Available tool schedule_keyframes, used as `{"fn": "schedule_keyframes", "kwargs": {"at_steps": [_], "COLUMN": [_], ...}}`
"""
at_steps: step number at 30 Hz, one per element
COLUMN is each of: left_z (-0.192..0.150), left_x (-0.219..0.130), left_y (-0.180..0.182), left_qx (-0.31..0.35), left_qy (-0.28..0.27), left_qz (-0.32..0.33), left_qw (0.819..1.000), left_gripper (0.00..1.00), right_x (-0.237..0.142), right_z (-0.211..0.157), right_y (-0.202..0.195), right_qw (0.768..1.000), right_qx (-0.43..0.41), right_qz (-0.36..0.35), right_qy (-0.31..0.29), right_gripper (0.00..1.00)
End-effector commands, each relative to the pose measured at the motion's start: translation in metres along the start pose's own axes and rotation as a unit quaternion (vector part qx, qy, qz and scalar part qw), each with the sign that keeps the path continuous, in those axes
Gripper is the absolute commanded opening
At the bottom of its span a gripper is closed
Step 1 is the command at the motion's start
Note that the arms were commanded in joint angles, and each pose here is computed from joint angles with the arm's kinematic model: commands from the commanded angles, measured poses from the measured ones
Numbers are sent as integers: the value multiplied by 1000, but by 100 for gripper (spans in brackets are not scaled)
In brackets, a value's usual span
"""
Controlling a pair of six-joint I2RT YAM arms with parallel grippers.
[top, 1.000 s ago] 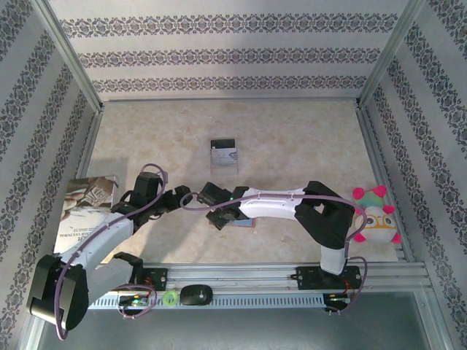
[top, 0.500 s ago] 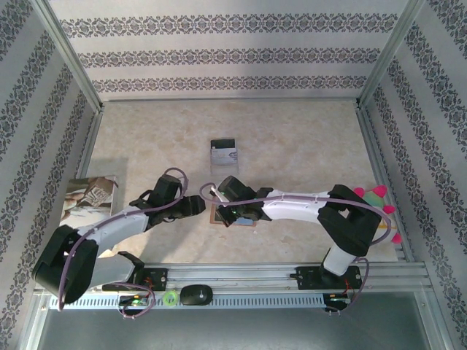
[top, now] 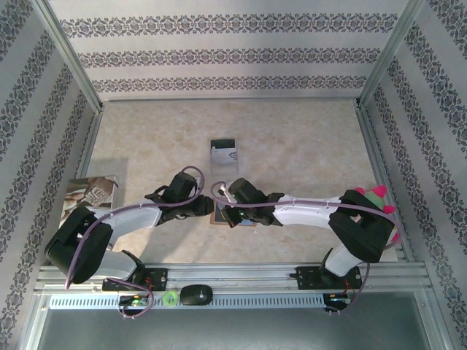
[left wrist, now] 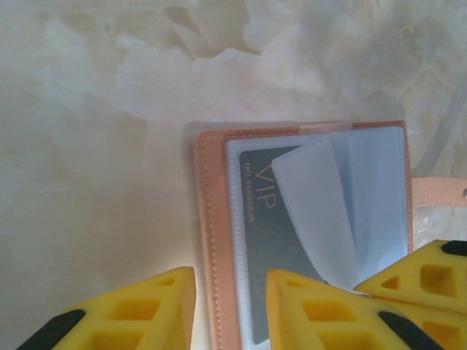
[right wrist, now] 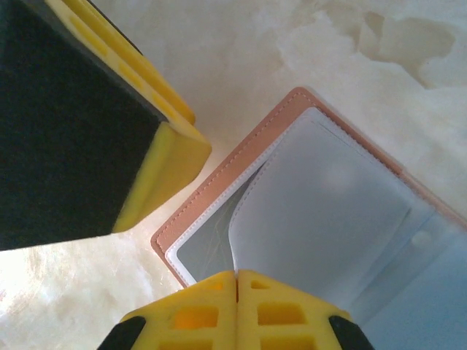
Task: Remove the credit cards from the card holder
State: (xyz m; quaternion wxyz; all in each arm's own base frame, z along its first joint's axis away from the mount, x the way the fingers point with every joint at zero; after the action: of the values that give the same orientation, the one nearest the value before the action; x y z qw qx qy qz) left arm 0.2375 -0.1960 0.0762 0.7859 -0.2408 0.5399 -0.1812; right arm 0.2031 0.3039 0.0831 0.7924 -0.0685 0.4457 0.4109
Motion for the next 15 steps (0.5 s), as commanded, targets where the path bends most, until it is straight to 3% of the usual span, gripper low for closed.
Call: {"fn": "schedule_keyframes", "kwargs": {"at_steps": [1,15], "left_z": [1,-9], "left_x": [4,21], "left_y": [-11,-22], "left_qx": [26,40], "left_qy": [7,49], "left_qz": [-10,-22], "left_qw": [1000,998], "left_gripper": [29,22], "right_x": [-6,-8], "right_z": [6,-3], "right_y": [-3,-14], "right_qw": [1000,998], "right_qx": [16,45], "right_qz": [-4,-34], "right_qy": [-25,-29], "right_gripper": [0,0]}}
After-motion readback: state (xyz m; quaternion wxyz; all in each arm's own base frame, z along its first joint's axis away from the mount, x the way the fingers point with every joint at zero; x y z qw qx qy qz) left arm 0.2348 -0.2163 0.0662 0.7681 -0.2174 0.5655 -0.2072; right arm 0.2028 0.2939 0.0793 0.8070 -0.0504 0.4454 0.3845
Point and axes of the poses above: each hand's point on the last joint's axis, 136 mm out from that joint toward the fingers, its own x axis out along the fingers, its own y axis along the line the jaws close on, z = x × y, the point moved 4 cm from there along -x, back along the fingers, and after that the axes turned 6 degrees about -x, right-handed, at the moved point
